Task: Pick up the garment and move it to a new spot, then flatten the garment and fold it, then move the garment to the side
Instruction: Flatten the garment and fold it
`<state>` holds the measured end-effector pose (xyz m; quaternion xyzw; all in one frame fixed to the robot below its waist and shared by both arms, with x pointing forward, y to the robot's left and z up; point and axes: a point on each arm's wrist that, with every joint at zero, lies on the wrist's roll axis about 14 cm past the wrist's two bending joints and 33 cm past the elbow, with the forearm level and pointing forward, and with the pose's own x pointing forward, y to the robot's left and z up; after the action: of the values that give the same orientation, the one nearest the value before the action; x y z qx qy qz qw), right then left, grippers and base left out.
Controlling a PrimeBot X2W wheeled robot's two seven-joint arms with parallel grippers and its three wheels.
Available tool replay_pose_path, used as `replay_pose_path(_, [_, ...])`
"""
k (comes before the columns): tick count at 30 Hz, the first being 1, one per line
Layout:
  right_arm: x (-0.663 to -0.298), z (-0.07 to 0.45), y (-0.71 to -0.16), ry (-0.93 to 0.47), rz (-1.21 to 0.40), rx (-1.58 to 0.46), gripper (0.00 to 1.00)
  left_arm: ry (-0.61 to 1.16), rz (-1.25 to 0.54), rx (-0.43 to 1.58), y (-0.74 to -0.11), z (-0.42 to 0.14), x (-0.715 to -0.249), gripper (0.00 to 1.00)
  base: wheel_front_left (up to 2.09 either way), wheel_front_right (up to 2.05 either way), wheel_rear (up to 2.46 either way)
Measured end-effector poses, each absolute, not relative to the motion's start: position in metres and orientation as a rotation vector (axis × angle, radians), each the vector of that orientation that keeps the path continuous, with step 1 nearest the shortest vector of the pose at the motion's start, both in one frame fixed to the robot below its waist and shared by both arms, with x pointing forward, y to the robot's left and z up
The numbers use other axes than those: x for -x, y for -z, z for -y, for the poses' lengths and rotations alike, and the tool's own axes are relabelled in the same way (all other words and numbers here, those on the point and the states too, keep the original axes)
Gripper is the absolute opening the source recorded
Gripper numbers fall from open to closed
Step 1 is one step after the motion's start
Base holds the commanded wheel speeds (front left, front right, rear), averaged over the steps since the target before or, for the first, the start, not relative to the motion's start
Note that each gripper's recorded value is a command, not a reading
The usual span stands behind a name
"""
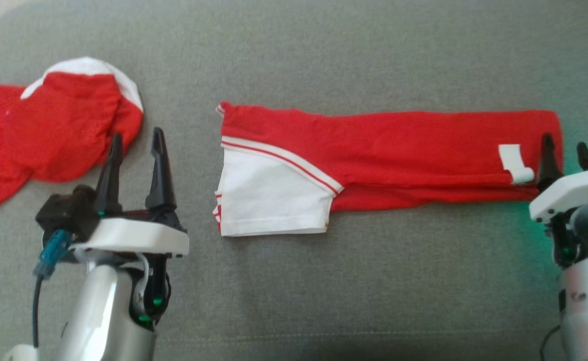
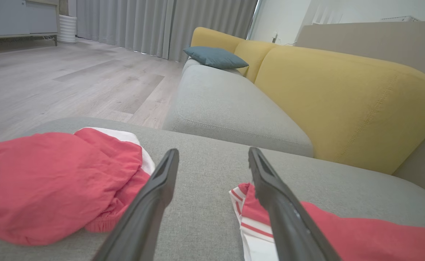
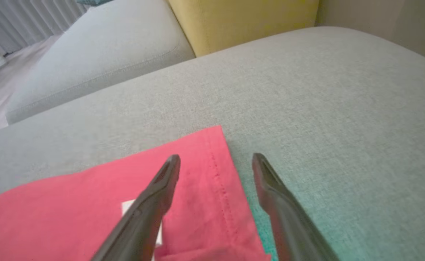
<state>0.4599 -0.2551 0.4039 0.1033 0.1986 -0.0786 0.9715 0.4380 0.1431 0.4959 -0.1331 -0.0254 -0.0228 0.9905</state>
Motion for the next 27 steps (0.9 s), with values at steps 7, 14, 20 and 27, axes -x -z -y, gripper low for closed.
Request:
replay_pose_path(7, [-0.453, 0.263, -0.363, 0.212, -0.569, -0.231, 1.00, 0.019, 0.029, 0.252, -0.485, -0.152, -0.443, 1.00, 0.00, 0.00, 0.00])
replay_pose_path(14, [-0.457, 0.258, -0.361, 0.202, -0.599, -0.252, 1.00, 0.016, 0.020, 0.256, -0.481, -0.152, -0.446, 1.00, 0.00, 0.00, 0.00])
replay_pose_path(20, [-0.456, 0.248, -0.360, 0.167, -0.623, -0.268, 0.94, 0.031, 0.018, 0.261, -0.480, -0.146, -0.449, 1.00, 0.00, 0.00, 0.00])
replay_pose_path(27, [-0.453, 0.254, -0.365, 0.174, -0.615, -0.276, 0.00, 0.042, 0.024, 0.264, -0.482, -0.142, -0.451, 1.00, 0.00, 0.00, 0.00])
